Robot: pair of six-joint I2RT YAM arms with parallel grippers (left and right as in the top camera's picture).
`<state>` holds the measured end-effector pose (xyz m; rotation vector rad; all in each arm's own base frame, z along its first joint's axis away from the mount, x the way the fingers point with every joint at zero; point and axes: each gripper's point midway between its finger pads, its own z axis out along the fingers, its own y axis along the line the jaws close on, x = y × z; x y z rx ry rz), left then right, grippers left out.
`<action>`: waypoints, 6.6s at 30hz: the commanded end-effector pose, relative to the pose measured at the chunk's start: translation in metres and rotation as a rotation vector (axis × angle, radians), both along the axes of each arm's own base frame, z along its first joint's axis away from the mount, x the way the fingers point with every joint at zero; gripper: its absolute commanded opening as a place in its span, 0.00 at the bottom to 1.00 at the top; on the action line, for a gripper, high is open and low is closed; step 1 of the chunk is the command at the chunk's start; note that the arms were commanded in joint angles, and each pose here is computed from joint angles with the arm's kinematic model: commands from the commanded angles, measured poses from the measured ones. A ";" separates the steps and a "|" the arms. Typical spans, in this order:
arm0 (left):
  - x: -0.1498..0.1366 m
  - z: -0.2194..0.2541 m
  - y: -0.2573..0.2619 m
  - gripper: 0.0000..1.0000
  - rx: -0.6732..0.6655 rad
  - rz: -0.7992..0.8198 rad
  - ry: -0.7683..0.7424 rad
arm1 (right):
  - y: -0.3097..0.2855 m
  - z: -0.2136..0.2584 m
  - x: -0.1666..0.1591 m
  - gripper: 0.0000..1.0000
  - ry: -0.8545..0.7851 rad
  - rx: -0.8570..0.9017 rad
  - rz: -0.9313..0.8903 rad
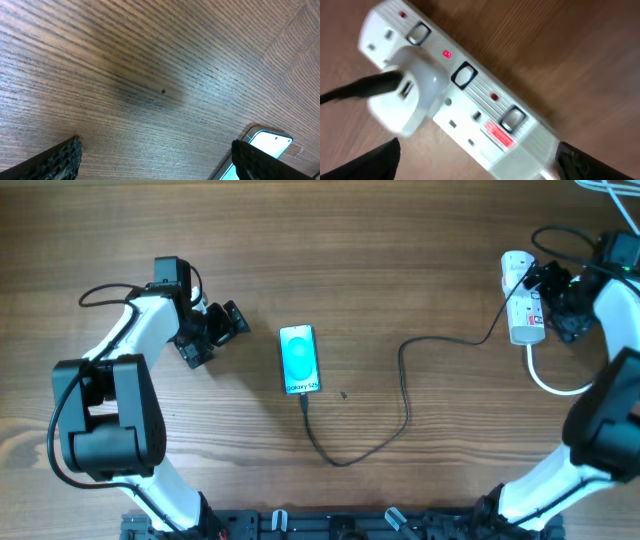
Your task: Plug charger to phone and switch on socket
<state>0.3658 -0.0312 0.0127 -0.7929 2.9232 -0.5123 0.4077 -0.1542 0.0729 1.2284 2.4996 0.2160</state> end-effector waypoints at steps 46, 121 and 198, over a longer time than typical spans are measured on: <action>0.003 -0.001 -0.001 1.00 -0.009 0.003 0.000 | 0.021 0.156 -0.023 1.00 -0.307 -0.327 0.455; 0.003 -0.001 0.000 1.00 -0.008 0.003 0.000 | 0.219 0.105 -0.170 1.00 -1.239 -0.575 0.777; -0.100 -0.017 -0.063 1.00 0.066 -0.240 -0.644 | 0.219 0.104 -0.170 1.00 -1.238 -0.574 0.777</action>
